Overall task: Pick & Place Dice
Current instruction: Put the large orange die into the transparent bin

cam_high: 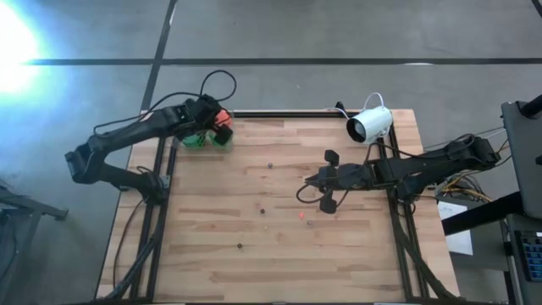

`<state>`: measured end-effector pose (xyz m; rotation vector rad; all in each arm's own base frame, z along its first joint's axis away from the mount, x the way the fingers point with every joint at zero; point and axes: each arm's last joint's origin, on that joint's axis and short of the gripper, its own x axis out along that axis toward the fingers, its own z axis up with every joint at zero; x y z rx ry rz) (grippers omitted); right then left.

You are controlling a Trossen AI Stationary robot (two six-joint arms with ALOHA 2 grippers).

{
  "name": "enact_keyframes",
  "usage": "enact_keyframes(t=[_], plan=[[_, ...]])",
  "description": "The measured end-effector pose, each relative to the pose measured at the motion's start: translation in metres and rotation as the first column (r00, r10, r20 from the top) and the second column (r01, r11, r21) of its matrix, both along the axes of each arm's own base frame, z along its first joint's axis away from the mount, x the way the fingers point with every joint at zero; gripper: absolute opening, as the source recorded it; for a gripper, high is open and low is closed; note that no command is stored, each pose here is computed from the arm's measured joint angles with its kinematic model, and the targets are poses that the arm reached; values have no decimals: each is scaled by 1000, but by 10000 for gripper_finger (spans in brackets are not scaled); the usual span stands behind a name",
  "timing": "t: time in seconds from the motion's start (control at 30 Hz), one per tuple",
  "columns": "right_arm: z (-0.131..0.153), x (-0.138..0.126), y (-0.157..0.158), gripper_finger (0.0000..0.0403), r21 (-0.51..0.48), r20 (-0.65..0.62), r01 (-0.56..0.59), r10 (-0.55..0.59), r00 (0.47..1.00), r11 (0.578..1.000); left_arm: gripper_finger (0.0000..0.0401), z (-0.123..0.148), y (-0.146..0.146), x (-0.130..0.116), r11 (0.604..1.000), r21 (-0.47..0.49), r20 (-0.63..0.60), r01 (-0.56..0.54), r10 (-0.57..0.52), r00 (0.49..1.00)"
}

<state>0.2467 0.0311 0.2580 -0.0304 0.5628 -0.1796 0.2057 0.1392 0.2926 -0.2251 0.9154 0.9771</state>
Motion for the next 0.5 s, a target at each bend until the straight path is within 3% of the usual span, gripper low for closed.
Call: enact_keyframes(t=[0.5], plan=[[0,0,0,27,0,0,0,0,1000,1000,399,-29,20,12,997,-74,-95,-30,23,995]])
